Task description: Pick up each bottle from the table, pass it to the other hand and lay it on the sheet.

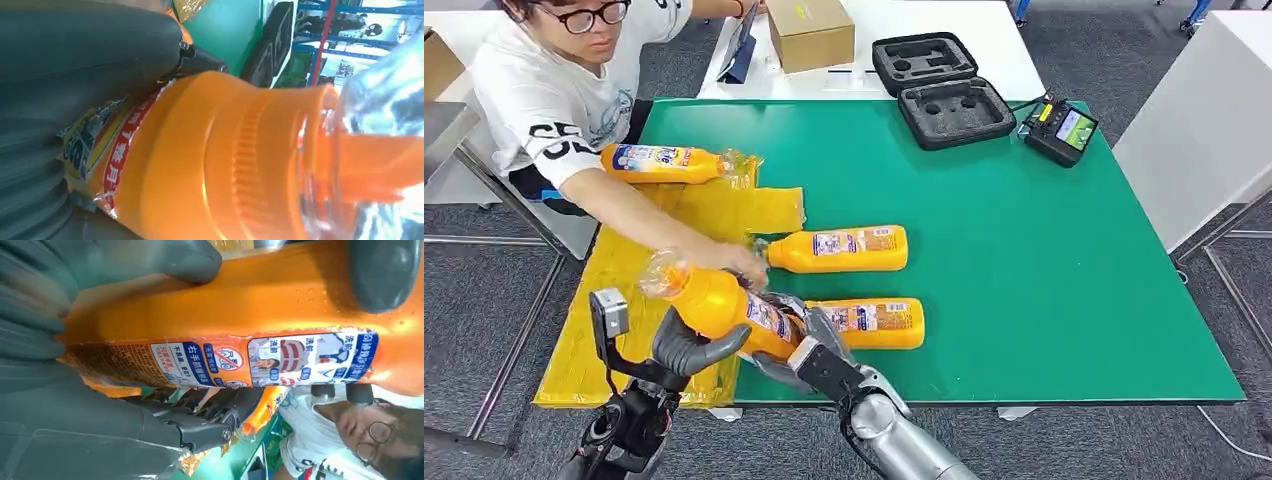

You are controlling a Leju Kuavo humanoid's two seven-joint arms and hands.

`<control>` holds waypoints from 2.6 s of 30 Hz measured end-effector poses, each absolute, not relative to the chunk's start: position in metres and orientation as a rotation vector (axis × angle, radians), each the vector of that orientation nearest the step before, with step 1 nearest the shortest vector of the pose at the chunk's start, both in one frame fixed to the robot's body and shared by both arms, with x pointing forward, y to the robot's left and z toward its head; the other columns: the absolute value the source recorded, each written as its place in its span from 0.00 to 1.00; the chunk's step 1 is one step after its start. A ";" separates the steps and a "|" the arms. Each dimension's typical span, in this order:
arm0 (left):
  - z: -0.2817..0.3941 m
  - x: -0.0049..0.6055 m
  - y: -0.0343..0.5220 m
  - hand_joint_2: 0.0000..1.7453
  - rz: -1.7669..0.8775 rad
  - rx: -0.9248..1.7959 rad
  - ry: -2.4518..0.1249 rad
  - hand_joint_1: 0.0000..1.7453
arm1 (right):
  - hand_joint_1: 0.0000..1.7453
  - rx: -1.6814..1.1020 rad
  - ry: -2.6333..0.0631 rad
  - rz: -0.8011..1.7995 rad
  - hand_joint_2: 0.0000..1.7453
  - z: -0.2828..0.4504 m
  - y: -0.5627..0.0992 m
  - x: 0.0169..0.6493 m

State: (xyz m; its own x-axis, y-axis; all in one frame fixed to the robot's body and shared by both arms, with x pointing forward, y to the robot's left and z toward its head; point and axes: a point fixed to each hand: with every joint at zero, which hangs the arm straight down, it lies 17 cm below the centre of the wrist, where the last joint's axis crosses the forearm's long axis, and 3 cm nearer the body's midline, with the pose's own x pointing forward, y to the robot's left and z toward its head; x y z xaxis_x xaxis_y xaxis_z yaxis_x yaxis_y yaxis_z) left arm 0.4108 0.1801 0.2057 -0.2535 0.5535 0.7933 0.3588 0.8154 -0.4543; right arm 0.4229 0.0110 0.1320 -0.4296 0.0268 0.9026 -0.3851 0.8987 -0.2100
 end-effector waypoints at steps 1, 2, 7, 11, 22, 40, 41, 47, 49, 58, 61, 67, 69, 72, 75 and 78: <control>0.206 0.411 0.181 1.00 0.223 -0.691 -1.871 1.00 | 1.00 0.260 -1.970 0.472 1.00 0.132 0.011 0.423; 0.206 0.411 0.182 1.00 0.226 -0.691 -1.871 1.00 | 1.00 0.259 -1.971 0.473 1.00 0.133 0.012 0.423; 0.206 0.411 0.183 1.00 0.233 -0.693 -1.872 1.00 | 0.96 0.252 -1.976 0.482 1.00 0.133 0.012 0.423; 0.207 0.411 0.187 1.00 0.256 -0.698 -1.878 1.00 | 0.00 0.222 -1.985 0.500 0.00 0.133 0.012 0.424; 0.213 0.419 0.213 1.00 0.285 -0.501 -1.976 1.00 | 0.00 0.077 -2.085 0.497 0.00 0.159 -0.001 0.425; 0.242 0.410 0.275 1.00 0.174 0.197 -2.243 1.00 | 0.00 0.222 -2.254 0.186 0.00 0.241 -0.035 0.404; 0.249 0.406 0.278 1.00 0.105 0.338 -2.276 1.00 | 0.00 0.194 -2.274 0.145 1.00 0.249 -0.043 0.404; 0.248 0.417 0.269 1.00 -0.497 1.028 -2.168 1.00 | 0.00 0.148 -2.304 0.055 1.00 0.261 -0.065 0.400; 0.242 0.425 0.273 1.00 -0.613 1.144 -2.106 1.00 | 0.00 0.158 -2.304 0.045 1.00 0.262 -0.066 0.398; 0.173 0.465 0.299 1.00 -1.129 1.408 -1.698 1.00 | 0.00 0.204 -2.303 0.041 1.00 0.265 -0.065 0.397; 0.153 0.476 0.313 1.00 -1.220 1.401 -1.601 1.00 | 0.00 0.214 -2.301 0.039 1.00 0.265 -0.065 0.396; 0.140 0.502 0.326 1.00 -1.292 1.419 -1.511 1.00 | 0.00 0.215 -2.293 0.034 1.00 0.262 -0.066 0.396; 0.140 0.510 0.326 1.00 -1.312 1.428 -1.498 1.00 | 0.00 0.211 -2.291 0.033 1.00 0.261 -0.067 0.396; 0.139 0.521 0.327 1.00 -1.318 1.415 -1.487 1.00 | 0.00 0.202 -2.289 0.033 1.00 0.260 -0.069 0.396; 0.137 0.530 0.325 1.00 -1.320 1.373 -1.481 1.00 | 0.00 0.195 -2.290 0.036 1.00 0.259 -0.070 0.397; 0.135 0.536 0.321 1.00 -1.320 1.344 -1.482 1.00 | 0.00 0.193 -2.289 0.036 1.00 0.259 -0.070 0.397</control>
